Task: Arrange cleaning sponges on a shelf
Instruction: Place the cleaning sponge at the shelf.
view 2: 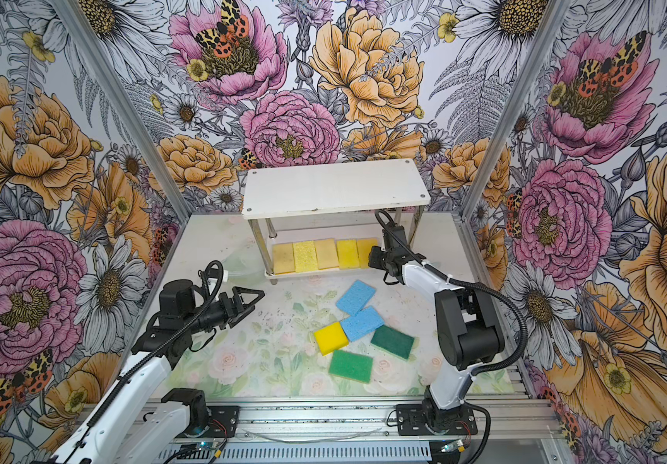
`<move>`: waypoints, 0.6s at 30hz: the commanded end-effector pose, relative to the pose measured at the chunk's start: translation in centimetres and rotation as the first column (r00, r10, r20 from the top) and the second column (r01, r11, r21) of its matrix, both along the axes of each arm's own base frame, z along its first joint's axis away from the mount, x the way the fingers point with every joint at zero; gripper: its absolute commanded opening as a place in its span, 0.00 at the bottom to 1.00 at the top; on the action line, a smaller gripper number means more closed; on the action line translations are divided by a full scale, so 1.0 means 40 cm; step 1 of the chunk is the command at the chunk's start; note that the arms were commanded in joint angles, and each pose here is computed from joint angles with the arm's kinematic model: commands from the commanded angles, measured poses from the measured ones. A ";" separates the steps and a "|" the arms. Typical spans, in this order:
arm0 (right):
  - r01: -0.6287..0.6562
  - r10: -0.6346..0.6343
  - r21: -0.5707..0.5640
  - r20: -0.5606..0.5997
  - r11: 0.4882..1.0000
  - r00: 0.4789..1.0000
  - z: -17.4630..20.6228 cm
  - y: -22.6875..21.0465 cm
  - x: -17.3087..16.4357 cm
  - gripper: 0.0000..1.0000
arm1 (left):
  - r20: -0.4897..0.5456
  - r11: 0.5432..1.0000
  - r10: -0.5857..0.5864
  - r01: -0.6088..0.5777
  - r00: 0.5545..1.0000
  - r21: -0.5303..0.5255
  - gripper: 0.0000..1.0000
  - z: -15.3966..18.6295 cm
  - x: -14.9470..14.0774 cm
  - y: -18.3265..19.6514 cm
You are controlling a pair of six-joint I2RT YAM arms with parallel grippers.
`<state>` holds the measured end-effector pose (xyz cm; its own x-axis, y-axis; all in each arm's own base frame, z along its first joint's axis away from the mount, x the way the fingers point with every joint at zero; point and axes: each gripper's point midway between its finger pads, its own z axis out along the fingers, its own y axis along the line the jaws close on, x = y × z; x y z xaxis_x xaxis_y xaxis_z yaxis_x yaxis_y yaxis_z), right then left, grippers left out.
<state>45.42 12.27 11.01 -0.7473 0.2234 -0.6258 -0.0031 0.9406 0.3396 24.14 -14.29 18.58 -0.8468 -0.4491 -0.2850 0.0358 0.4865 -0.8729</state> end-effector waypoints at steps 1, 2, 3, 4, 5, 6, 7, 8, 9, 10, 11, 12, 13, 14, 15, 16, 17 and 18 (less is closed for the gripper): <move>0.000 0.000 0.004 0.086 1.000 0.996 0.066 -0.005 0.022 0.47 | 0.012 1.000 0.004 -0.004 1.000 0.011 0.93 -0.008 -0.001 0.007; -0.001 0.000 0.002 0.095 1.000 0.995 0.075 -0.006 0.019 0.49 | 0.014 1.000 0.005 -0.005 1.000 0.011 0.93 -0.006 0.000 0.008; 0.001 -0.001 0.000 0.103 1.000 0.995 0.082 -0.010 0.016 0.50 | 0.016 1.000 0.004 -0.005 1.000 0.010 0.93 -0.005 0.000 0.007; 0.002 -0.002 0.002 0.112 1.000 0.994 0.091 -0.011 0.013 0.51 | 0.015 1.000 0.002 -0.002 1.000 0.010 0.93 -0.005 -0.001 0.006; 0.002 -0.003 0.007 0.118 1.000 0.993 0.099 -0.010 0.008 0.52 | 0.016 1.000 0.003 -0.003 1.000 0.010 0.93 -0.003 -0.001 0.006; 0.001 -0.003 0.020 0.126 1.000 0.992 0.111 -0.008 0.002 0.53 | 0.019 1.000 0.003 -0.003 1.000 0.011 0.93 -0.002 -0.001 0.005; 0.000 -0.005 0.038 0.131 0.999 0.991 0.121 -0.005 -0.003 0.54 | 0.022 1.000 -0.001 0.000 1.000 0.012 0.93 -0.001 -0.003 0.003; 0.000 -0.008 0.058 0.138 0.998 0.990 0.135 -0.001 -0.013 0.55 | 0.024 1.000 -0.001 0.001 1.000 0.014 0.93 -0.001 -0.004 0.002; 0.001 -0.011 0.072 0.140 0.997 0.990 0.141 0.002 -0.023 0.56 | 0.025 1.000 -0.003 0.003 1.000 0.016 0.93 -0.002 -0.005 0.000; 0.001 -0.013 0.083 0.147 0.997 0.989 0.152 0.004 -0.034 0.57 | 0.025 1.000 -0.006 0.006 1.000 0.019 0.93 -0.002 -0.006 -0.003; 0.001 -0.016 0.096 0.155 0.995 0.988 0.163 0.006 -0.047 0.58 | 0.023 1.000 -0.009 0.009 1.000 0.022 0.94 -0.005 -0.008 -0.006; -0.001 -0.017 0.107 0.164 0.994 0.986 0.174 0.007 -0.060 0.59 | 0.020 1.000 -0.011 0.011 1.000 0.026 0.94 -0.008 -0.010 -0.010; -0.005 -0.013 0.112 0.162 0.994 0.987 0.175 0.010 -0.073 0.59 | 0.021 0.999 -0.016 0.016 1.000 0.028 0.94 -0.008 -0.011 -0.015; -0.010 -0.011 0.122 0.170 0.993 0.985 0.185 0.011 -0.088 0.59 | 0.022 0.999 -0.023 0.022 0.999 0.033 0.95 -0.008 -0.013 -0.020; -0.011 -0.012 0.134 0.173 0.991 0.985 0.190 0.011 -0.104 0.59 | 0.022 0.999 -0.031 0.030 0.999 0.035 0.95 -0.008 -0.017 -0.027; -0.009 -0.016 0.147 0.172 0.989 0.985 0.193 0.010 -0.118 0.60 | 0.019 0.999 -0.034 0.033 0.999 0.040 0.95 -0.011 -0.019 -0.032; -0.010 -0.016 0.163 0.159 0.987 0.987 0.183 0.012 -0.137 0.60 | 0.016 0.998 -0.039 0.039 0.999 0.044 0.96 -0.014 -0.023 -0.038; -0.014 -0.014 0.182 0.153 0.983 0.988 0.184 0.014 -0.152 0.59 | 0.015 0.998 -0.043 0.042 0.999 0.051 0.97 -0.017 -0.025 -0.045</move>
<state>40.72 12.19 17.93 -0.6408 0.3070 -0.7036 -0.0580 0.8946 0.4432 23.17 -15.95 18.44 -0.8682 -0.3955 -0.2996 0.0690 0.5017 -0.8623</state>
